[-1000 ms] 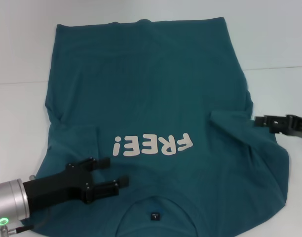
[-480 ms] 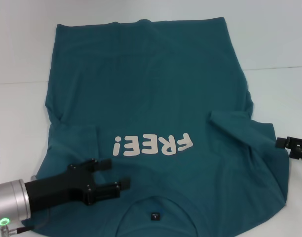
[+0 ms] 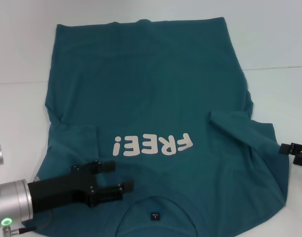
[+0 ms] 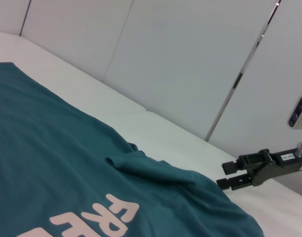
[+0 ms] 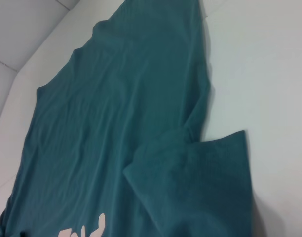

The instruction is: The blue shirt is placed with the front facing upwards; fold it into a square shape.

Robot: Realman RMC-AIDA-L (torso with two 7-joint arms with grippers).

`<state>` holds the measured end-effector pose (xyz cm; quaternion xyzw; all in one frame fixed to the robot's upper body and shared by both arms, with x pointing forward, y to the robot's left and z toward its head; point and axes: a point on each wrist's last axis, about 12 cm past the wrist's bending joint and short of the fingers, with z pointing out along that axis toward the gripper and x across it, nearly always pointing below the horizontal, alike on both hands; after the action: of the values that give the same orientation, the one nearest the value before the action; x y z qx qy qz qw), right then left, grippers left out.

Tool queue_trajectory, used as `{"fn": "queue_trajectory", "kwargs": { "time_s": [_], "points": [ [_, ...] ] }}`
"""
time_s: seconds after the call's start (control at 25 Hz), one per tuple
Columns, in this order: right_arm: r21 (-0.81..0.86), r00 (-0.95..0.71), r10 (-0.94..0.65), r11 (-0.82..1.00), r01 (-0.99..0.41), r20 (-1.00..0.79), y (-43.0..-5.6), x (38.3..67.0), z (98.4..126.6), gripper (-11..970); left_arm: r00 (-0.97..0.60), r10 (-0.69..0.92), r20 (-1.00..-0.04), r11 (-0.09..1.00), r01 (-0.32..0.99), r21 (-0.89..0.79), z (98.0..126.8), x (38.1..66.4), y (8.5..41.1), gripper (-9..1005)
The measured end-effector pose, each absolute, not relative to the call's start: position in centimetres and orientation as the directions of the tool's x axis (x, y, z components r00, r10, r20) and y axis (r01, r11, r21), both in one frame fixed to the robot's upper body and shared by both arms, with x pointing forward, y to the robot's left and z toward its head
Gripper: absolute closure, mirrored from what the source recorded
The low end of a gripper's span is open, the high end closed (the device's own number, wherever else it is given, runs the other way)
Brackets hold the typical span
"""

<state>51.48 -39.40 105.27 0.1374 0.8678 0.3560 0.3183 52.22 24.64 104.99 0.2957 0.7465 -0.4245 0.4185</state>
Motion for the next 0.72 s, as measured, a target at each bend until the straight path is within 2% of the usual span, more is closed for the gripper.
{"fn": "queue_trajectory", "kwargs": {
  "time_s": [0.56,0.72],
  "points": [
    [0.703,-0.751,0.468,0.711,0.007,-0.466,-37.9,52.8,104.6,153,-0.483,0.092,-0.871,0.454,0.799,-0.396,105.0,52.2,24.4,118],
    [0.718,-0.744,0.484,0.696,0.007,-0.461,-37.5,53.1,104.6,235,-0.483,0.092,-0.871,0.454,0.799,-0.394,105.0,52.2,24.4,118]
  ]
}}
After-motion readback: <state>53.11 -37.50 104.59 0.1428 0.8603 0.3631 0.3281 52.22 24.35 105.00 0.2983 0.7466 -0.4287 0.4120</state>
